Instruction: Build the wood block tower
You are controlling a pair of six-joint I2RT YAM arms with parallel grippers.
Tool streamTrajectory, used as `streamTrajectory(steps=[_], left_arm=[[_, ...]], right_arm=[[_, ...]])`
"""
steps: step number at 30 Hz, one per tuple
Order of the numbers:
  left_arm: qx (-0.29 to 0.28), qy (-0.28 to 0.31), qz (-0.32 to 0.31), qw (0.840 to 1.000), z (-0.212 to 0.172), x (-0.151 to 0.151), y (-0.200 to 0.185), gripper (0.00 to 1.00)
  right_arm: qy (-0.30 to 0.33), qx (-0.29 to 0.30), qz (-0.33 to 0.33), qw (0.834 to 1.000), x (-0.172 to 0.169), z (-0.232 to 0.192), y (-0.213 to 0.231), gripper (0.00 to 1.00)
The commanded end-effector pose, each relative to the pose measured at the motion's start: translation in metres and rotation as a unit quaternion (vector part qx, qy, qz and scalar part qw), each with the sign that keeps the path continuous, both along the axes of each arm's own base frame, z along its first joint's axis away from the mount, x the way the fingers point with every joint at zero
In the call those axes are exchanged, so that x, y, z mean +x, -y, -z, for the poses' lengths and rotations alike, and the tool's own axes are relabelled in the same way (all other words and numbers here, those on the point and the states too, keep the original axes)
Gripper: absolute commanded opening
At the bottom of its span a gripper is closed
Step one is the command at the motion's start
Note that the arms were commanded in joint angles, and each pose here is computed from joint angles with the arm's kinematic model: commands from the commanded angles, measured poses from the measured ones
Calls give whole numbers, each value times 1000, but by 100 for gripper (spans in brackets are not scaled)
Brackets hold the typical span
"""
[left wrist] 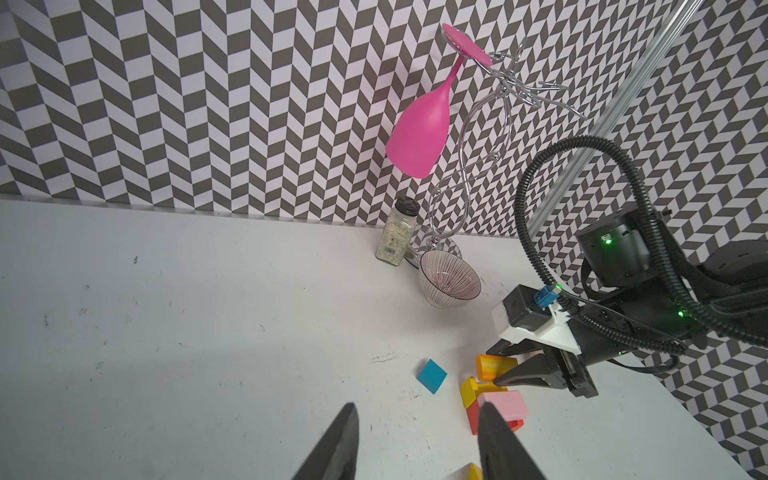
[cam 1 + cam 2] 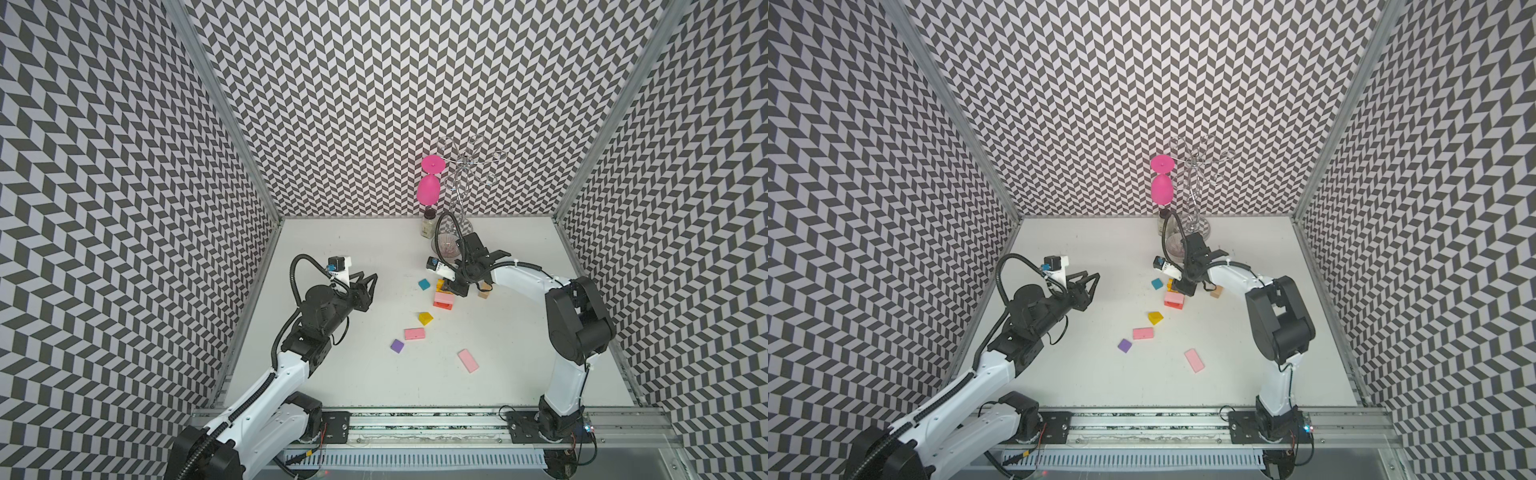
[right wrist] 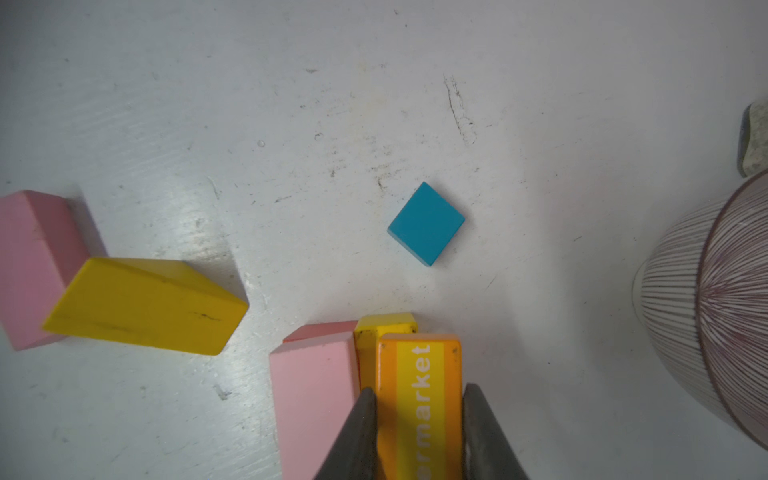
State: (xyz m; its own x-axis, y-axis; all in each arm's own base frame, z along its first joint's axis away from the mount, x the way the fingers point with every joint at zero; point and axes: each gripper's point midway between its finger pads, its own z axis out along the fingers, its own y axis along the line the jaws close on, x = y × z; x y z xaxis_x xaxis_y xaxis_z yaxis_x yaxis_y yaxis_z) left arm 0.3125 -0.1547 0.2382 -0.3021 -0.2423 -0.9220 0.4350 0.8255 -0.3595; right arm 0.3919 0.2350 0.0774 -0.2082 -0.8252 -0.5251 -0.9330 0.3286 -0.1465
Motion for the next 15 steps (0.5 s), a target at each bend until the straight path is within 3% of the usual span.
streamTrajectory(steps=[1, 15], left_arm=[[-10, 17, 7, 1000, -11, -2, 2, 48], [-12, 17, 9, 1000, -13, -2, 2, 48]], right_arm=[[30, 23, -10, 999, 5, -18, -5, 0], [20, 31, -6, 999, 1, -10, -4, 0]])
